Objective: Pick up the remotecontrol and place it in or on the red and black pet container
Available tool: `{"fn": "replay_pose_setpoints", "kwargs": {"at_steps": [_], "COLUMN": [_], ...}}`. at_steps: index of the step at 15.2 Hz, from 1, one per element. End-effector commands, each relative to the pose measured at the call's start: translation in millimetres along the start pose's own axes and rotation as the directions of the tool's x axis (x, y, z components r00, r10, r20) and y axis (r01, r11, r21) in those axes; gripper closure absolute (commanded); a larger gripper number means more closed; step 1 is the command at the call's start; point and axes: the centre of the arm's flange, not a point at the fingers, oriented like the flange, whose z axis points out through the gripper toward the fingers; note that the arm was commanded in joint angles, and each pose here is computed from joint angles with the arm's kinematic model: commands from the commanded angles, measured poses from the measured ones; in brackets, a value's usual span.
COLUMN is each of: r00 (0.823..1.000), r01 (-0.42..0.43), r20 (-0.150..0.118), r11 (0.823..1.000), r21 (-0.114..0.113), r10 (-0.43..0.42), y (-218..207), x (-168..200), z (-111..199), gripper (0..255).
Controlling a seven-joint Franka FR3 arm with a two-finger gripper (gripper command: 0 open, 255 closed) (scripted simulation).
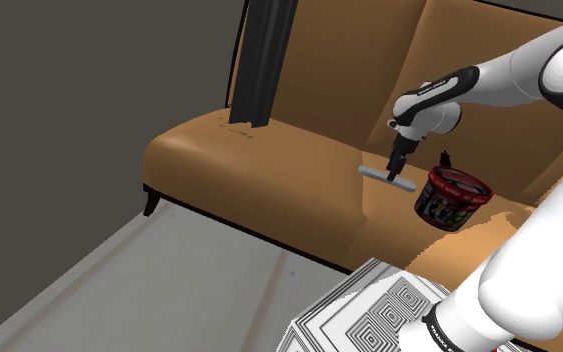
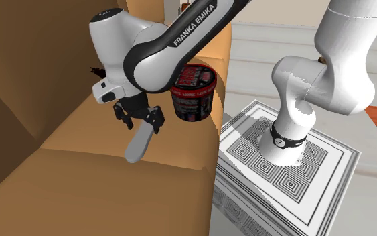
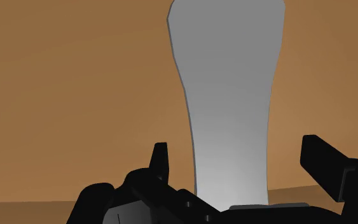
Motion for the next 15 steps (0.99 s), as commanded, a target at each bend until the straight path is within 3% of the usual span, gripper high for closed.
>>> {"fn": "replay_pose_setpoints", "kwargs": {"at_steps": [1,9,10,15], "r00": [1.0,1.0,1.0,1.0], "r01": [0.0,0.0,0.0,0.0], "r20": [0.0,0.0,0.0,0.0], "r11": [1.0,1.0,1.0,1.0], "r21": [-0.001,0.0,0.0,0.0], "r10": [0.0,0.0,0.0,0.0], "y": [0.4,0.3,0.3,0.4], "x": [-0.5,-0.5,-0.5,-0.4], "z": [12.9,12.9,12.9,12.9], "gripper": [0,0,255,255]}}
